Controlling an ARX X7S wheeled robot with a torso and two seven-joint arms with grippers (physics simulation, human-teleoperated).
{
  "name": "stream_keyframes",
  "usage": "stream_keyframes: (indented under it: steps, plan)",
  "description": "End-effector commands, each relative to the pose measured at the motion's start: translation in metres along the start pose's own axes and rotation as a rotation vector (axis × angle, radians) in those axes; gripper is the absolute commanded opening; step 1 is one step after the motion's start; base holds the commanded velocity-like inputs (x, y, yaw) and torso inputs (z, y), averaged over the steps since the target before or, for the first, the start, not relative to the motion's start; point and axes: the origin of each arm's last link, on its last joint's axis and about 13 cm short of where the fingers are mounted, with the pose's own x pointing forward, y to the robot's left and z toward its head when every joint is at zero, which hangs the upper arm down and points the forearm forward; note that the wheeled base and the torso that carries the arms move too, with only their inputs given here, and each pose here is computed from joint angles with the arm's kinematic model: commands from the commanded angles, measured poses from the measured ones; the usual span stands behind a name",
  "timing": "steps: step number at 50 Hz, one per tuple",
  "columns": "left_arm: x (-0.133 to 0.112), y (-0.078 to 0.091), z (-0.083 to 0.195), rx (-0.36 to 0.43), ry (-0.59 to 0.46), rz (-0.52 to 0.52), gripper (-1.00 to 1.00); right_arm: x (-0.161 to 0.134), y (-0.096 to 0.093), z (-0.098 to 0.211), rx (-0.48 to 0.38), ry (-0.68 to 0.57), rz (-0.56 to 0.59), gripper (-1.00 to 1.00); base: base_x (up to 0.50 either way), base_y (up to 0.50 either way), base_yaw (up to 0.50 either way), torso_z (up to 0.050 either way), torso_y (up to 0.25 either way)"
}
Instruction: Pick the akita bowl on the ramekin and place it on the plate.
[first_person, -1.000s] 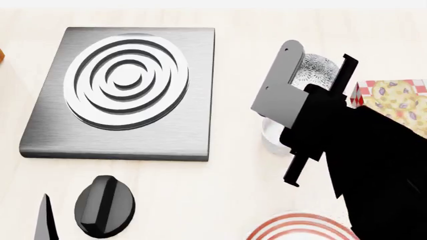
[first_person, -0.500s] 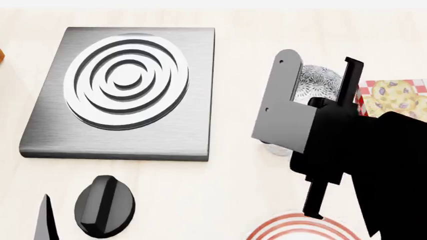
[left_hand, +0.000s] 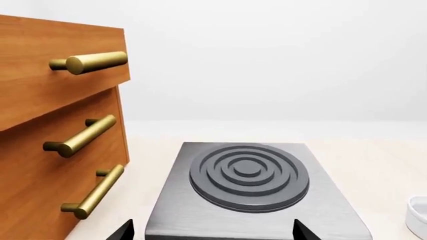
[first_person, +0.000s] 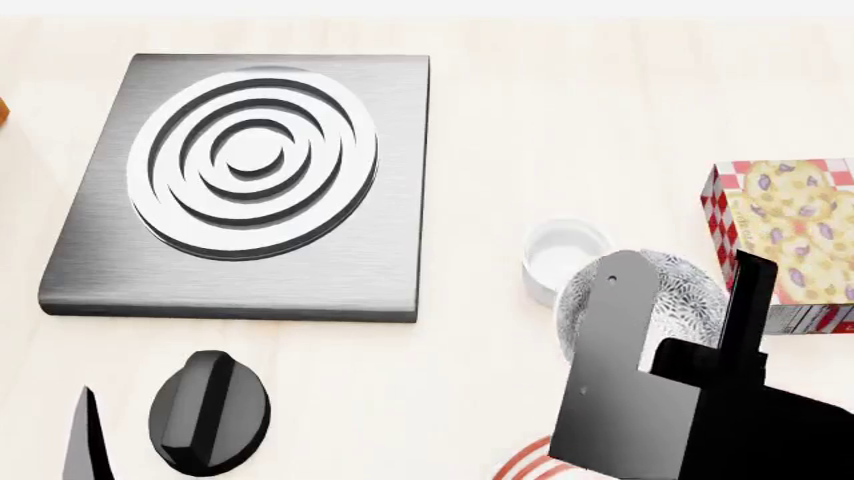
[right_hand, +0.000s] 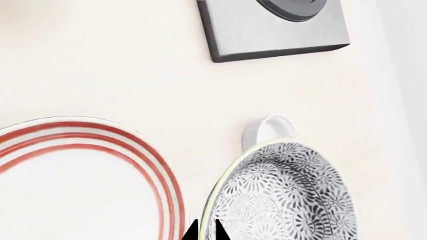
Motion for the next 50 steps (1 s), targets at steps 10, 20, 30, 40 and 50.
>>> stream_keyframes:
  steps: [10,20,30,40,50]
  plan:
    - [0.0,-0.001,0.0,0.005,-0.001,-0.003,1.0,-0.032,0.038,-0.008,-0.009,-0.02,-0.007,-1.0,0.0,0.0,0.0,0.0,0.0]
    - [0.0,0.0,0.0,0.006,-0.001,0.002,1.0,-0.037,0.056,-0.013,0.011,-0.037,0.008,-1.0,0.0,0.0,0.0,0.0,0.001]
    - [-0.001,-0.001,-0.001,0.008,-0.001,0.001,1.0,-0.041,0.07,-0.014,0.009,-0.048,0.03,-1.0,0.0,0.0,0.0,0.0,0.0]
    - [-0.001,-0.001,-0.001,0.01,0.0,0.001,1.0,-0.035,0.083,-0.02,0.032,-0.055,0.047,-1.0,0.0,0.0,0.0,0.0,0.0]
    - [0.0,-0.001,-0.001,0.011,0.0,0.003,1.0,-0.022,0.093,-0.027,0.053,-0.068,0.052,-1.0,0.0,0.0,0.0,0.0,0.001]
